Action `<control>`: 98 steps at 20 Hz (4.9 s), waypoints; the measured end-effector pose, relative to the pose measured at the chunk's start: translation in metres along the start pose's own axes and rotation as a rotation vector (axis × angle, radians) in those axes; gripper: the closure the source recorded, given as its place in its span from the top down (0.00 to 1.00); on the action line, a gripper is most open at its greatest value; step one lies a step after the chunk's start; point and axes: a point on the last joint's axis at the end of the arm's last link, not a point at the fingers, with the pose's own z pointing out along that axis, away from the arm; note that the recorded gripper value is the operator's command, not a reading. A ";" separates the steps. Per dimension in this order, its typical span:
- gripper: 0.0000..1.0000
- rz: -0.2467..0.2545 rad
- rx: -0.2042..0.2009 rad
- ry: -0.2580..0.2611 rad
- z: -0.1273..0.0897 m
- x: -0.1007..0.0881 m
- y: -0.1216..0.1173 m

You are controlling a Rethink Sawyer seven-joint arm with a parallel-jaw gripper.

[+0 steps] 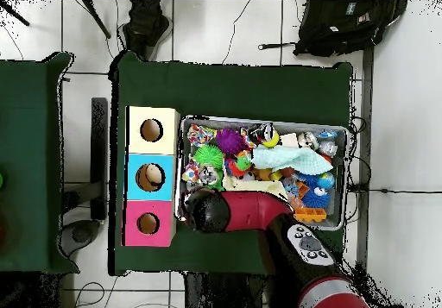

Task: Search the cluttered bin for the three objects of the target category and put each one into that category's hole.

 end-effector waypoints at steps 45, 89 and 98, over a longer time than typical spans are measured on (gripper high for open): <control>1.00 -0.172 0.006 0.014 0.007 0.015 -0.036; 0.00 -0.168 -0.072 -0.001 0.028 0.014 -0.054; 0.00 -0.195 -0.055 0.001 0.021 0.014 -0.045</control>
